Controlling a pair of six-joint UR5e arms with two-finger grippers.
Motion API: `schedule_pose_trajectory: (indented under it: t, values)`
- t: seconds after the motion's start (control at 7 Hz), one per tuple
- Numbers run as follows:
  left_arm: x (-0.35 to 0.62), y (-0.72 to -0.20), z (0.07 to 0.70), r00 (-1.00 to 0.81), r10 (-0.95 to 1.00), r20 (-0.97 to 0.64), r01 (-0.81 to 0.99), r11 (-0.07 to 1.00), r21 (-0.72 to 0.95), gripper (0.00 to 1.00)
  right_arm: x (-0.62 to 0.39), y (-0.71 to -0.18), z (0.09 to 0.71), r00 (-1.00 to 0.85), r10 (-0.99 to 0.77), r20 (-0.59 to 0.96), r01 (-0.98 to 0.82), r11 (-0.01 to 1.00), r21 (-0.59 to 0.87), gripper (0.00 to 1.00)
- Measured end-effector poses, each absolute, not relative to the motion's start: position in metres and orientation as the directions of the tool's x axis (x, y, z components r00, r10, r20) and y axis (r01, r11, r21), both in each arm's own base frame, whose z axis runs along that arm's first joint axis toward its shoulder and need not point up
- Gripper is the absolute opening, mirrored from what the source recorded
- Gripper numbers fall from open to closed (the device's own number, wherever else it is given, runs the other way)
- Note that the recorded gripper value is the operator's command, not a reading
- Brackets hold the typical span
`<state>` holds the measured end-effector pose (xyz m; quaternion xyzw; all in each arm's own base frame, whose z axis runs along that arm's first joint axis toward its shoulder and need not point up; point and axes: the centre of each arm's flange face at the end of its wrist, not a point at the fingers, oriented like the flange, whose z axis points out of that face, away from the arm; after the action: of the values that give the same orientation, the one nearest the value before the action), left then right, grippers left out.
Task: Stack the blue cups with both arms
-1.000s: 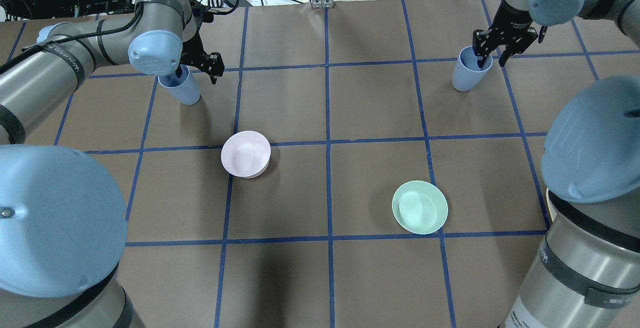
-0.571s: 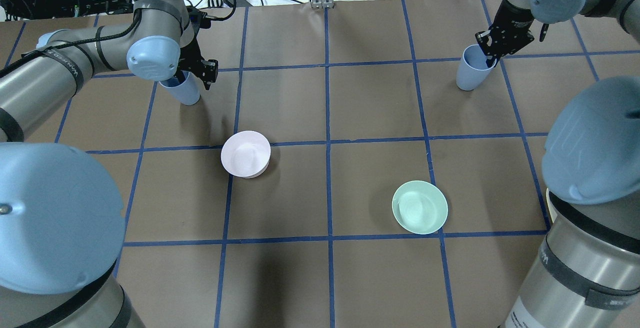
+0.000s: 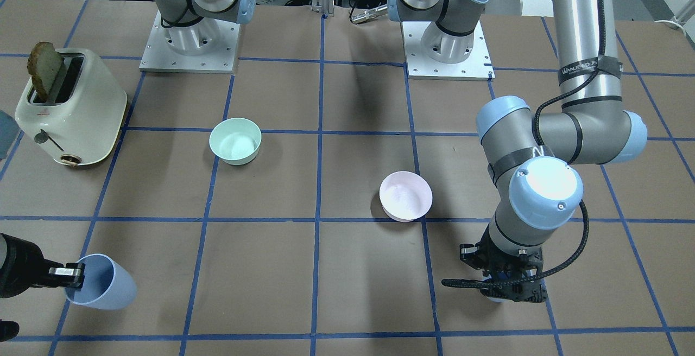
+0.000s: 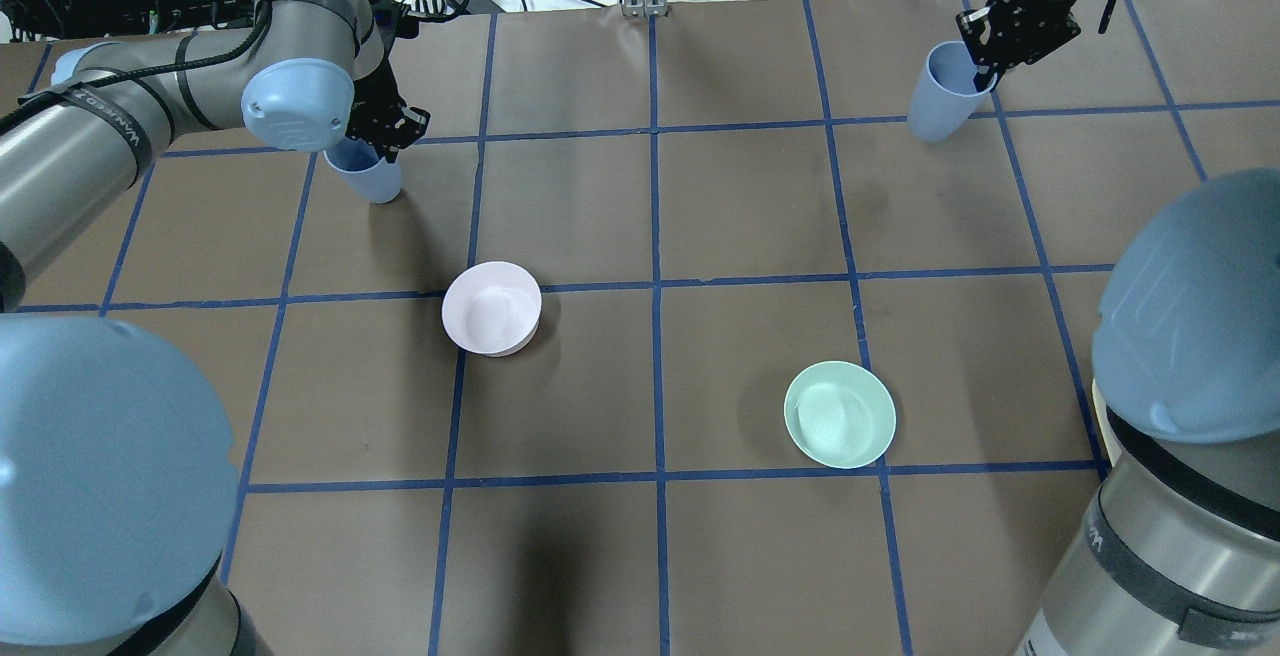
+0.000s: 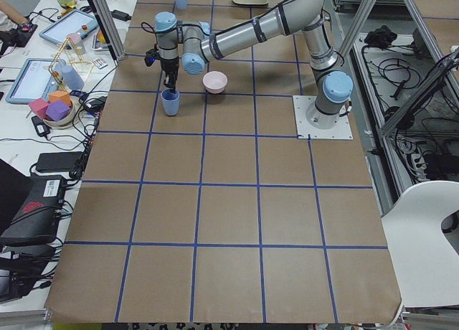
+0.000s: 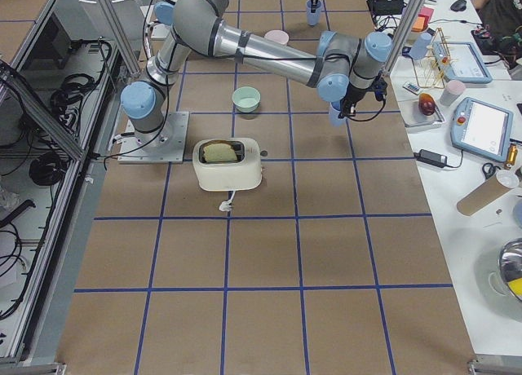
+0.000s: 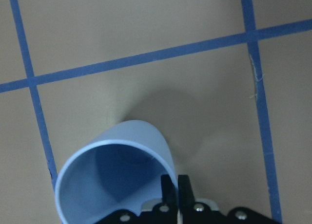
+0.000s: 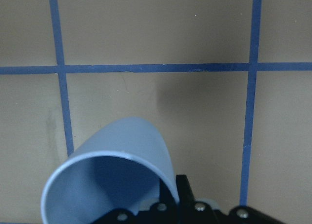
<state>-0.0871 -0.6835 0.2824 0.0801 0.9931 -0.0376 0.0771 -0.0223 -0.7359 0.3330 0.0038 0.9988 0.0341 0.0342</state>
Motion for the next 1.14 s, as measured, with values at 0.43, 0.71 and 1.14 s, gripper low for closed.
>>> schedule_pose_trajectory:
  t: [0.43,0.71,1.14]
  values:
    - [-0.165,-0.679,0.323,-0.992,0.08,-0.099,0.092,0.988,-0.123,0.0,0.03,-0.734,0.354,-0.996,0.055,-0.072,0.051,0.997,0.06,0.0]
    - [-0.254,-0.66,0.321,-0.997,0.08,-0.012,0.081,0.988,-0.129,0.0,0.053,-0.732,0.358,-0.995,0.07,-0.07,0.066,0.996,0.058,0.0]
    - [-0.369,-0.606,0.306,-0.982,0.177,0.066,0.171,0.981,-0.095,0.0,0.059,-0.73,0.359,-0.995,0.071,-0.068,0.067,0.996,0.063,0.0]
